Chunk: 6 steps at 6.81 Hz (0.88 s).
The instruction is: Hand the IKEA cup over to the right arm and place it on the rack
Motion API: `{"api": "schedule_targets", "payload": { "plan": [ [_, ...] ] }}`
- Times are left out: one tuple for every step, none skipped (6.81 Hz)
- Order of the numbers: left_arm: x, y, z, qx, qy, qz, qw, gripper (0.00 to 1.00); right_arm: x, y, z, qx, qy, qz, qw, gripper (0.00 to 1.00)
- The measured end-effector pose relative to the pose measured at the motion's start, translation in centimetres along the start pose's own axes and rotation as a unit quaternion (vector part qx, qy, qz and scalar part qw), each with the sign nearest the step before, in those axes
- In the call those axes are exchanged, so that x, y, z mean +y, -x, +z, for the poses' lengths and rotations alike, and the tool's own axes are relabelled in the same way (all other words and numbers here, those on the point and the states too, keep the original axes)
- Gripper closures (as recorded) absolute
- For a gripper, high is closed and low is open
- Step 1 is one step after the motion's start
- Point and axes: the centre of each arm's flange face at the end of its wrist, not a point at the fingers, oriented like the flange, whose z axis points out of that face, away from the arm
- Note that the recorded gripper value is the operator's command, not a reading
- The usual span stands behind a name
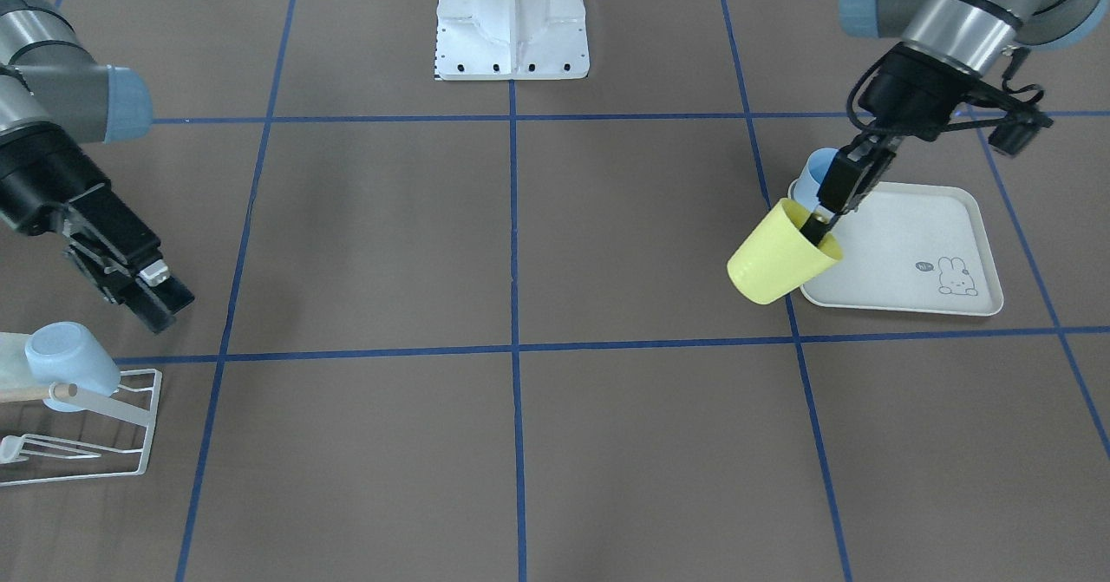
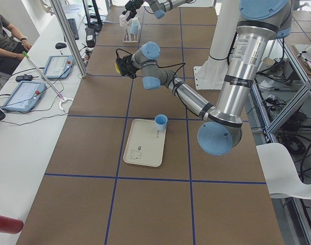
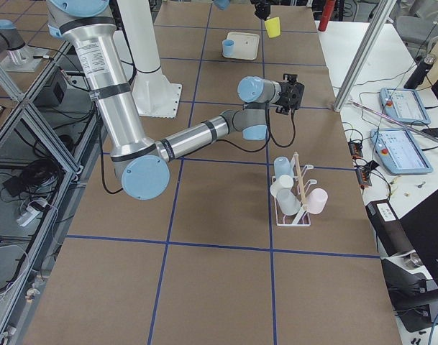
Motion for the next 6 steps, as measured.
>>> {"api": "schedule_targets", "payload": {
  "plan": [
    [2.0, -1.2, 1.5, 0.047, 0.010, -0.065, 0.9967, 1.00, 2.5, 1.3, 0.9, -0.019, 0.004, 0.015, 0.9997, 0.00],
    [3.2, -2.0, 2.5, 0.096, 0.028, -0.125, 0.9871, 1.00, 4.4, 2.9, 1.4, -0.036, 0.013, 0.035, 0.9986, 0.00],
    [4.1, -2.5, 3.4, 0.145, 0.050, -0.180, 0.9716, 1.00, 5.6, 4.6, 1.6, -0.053, 0.022, 0.056, 0.9967, 0.00],
    [5.3, -3.0, 4.3, 0.188, 0.076, -0.226, 0.9529, 1.00, 6.5, 6.3, 1.7, -0.071, 0.028, 0.076, 0.9942, 0.00],
    [7.3, -3.5, 5.1, 0.223, 0.104, -0.261, 0.9334, 1.00, 7.8, 7.7, 2.0, -0.095, 0.029, 0.098, 0.9902, 0.00],
    [9.8, -4.0, 5.8, 0.251, 0.129, -0.288, 0.9150, 1.00, 9.9, 8.4, 2.6, -0.122, 0.027, 0.116, 0.9854, 0.00]
  ]
}}
